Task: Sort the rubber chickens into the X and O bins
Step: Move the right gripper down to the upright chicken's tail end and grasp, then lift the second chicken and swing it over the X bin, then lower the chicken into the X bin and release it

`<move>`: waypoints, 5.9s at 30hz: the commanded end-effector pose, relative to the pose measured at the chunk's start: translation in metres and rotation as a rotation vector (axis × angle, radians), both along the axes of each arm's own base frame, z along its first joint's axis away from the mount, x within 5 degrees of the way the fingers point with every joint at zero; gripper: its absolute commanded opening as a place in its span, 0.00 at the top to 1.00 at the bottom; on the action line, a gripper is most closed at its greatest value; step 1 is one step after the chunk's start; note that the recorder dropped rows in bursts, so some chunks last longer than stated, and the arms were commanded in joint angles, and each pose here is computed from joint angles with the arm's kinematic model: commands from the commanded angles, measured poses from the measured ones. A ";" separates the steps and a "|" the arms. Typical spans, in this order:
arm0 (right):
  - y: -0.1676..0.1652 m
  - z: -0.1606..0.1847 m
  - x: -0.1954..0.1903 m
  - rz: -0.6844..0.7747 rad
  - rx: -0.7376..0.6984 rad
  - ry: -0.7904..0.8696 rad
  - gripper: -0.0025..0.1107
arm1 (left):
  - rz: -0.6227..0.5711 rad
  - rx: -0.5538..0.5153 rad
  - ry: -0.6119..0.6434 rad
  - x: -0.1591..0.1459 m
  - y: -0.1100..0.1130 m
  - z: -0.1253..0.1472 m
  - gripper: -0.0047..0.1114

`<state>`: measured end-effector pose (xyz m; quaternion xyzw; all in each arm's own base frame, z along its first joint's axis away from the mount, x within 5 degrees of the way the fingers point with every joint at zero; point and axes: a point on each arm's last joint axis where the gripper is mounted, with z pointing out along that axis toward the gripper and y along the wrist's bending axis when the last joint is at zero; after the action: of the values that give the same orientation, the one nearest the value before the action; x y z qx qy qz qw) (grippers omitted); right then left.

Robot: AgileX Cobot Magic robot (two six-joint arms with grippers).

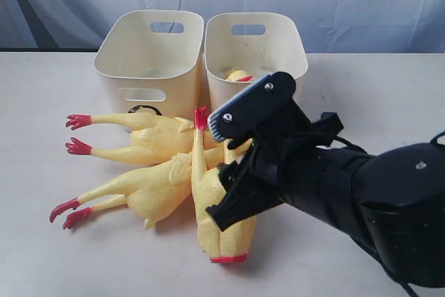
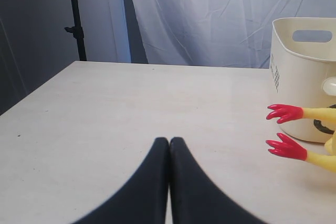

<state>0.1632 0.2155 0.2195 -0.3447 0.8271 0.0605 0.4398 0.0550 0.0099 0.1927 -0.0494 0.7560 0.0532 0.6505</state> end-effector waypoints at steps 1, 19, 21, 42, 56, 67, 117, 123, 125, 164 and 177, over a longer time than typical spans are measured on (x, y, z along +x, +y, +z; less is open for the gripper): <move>-0.006 -0.016 -0.010 -0.046 0.081 0.119 0.43 | 0.002 0.006 -0.003 0.000 0.000 -0.001 0.96; -0.013 -0.032 -0.019 -0.339 0.366 0.376 0.43 | 0.002 0.006 -0.003 0.000 0.000 -0.001 0.96; -0.017 -0.037 -0.021 -0.352 0.357 0.389 0.43 | 0.002 0.006 -0.003 0.000 0.000 -0.001 0.96; -0.008 -0.060 -0.021 -0.281 0.249 0.414 0.43 | 0.002 0.006 -0.003 0.000 0.000 -0.001 0.96; 0.010 -0.069 -0.009 -0.285 0.251 0.399 0.43 | 0.001 0.003 -0.003 0.000 0.000 -0.001 0.96; 0.010 -0.069 -0.009 -0.270 0.243 0.390 0.93 | 0.001 0.003 -0.003 0.000 0.000 -0.001 0.96; -0.026 0.068 0.054 -0.378 0.390 -0.274 0.99 | 0.001 0.005 -0.003 0.000 0.000 -0.001 0.96; -0.013 0.065 0.099 -0.403 0.343 -0.311 0.99 | 0.001 0.005 -0.003 0.000 0.000 -0.001 0.96; -0.007 0.064 0.114 -0.401 0.331 -0.321 0.99 | 0.001 0.005 -0.003 0.000 0.000 -0.001 0.96; 0.009 0.006 0.180 -0.409 -0.189 -0.290 0.99 | 0.001 0.005 -0.003 0.000 0.000 -0.001 0.96; 0.009 0.006 0.180 -0.408 -0.187 -0.284 0.64 | 0.001 0.005 -0.003 0.000 0.000 -0.001 0.96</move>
<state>0.3407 0.2264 0.2216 -0.2182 0.8150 -0.1488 0.5158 0.0550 0.0099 0.1927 -0.0494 0.7560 0.0532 0.6505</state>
